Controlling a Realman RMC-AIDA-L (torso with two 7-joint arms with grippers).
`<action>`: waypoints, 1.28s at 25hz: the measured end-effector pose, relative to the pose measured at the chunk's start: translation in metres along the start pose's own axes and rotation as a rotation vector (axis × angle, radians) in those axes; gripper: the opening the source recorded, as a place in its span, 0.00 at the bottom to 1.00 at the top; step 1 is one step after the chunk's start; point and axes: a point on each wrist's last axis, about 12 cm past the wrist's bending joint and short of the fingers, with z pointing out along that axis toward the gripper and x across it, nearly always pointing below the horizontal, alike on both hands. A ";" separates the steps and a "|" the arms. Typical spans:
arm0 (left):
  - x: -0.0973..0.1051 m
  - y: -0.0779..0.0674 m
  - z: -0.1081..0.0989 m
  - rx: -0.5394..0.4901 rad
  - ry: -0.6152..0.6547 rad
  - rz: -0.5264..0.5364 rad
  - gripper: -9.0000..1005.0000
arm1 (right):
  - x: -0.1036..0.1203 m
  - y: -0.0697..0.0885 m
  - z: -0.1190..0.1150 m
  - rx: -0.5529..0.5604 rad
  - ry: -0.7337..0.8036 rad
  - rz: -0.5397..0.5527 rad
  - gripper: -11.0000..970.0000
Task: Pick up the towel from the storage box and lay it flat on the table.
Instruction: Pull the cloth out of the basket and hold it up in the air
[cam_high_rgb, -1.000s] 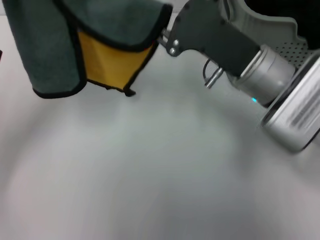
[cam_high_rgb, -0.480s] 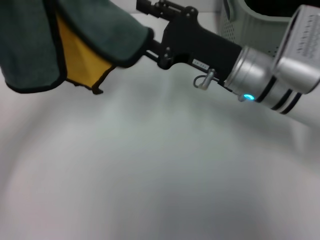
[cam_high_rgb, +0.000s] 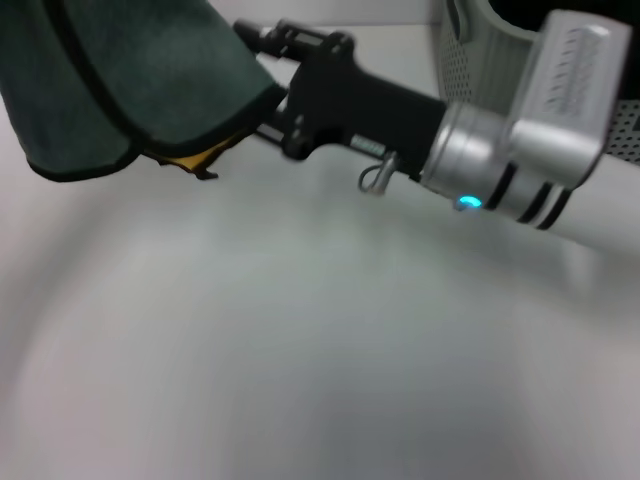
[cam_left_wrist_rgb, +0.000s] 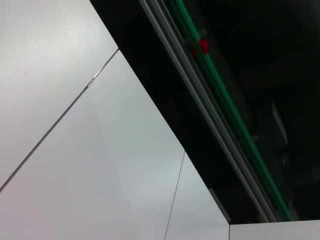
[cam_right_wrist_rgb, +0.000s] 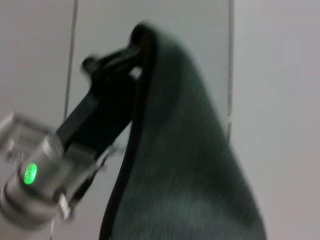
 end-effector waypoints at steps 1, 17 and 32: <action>0.000 0.000 0.000 -0.001 0.000 0.003 0.02 | 0.002 0.001 0.004 -0.016 0.034 -0.029 0.48; 0.006 0.003 0.005 -0.021 -0.019 0.026 0.02 | -0.006 0.042 -0.002 0.135 0.086 -0.918 0.47; 0.014 0.010 0.025 -0.019 -0.028 0.063 0.02 | 0.004 0.055 -0.002 0.107 0.046 -1.278 0.45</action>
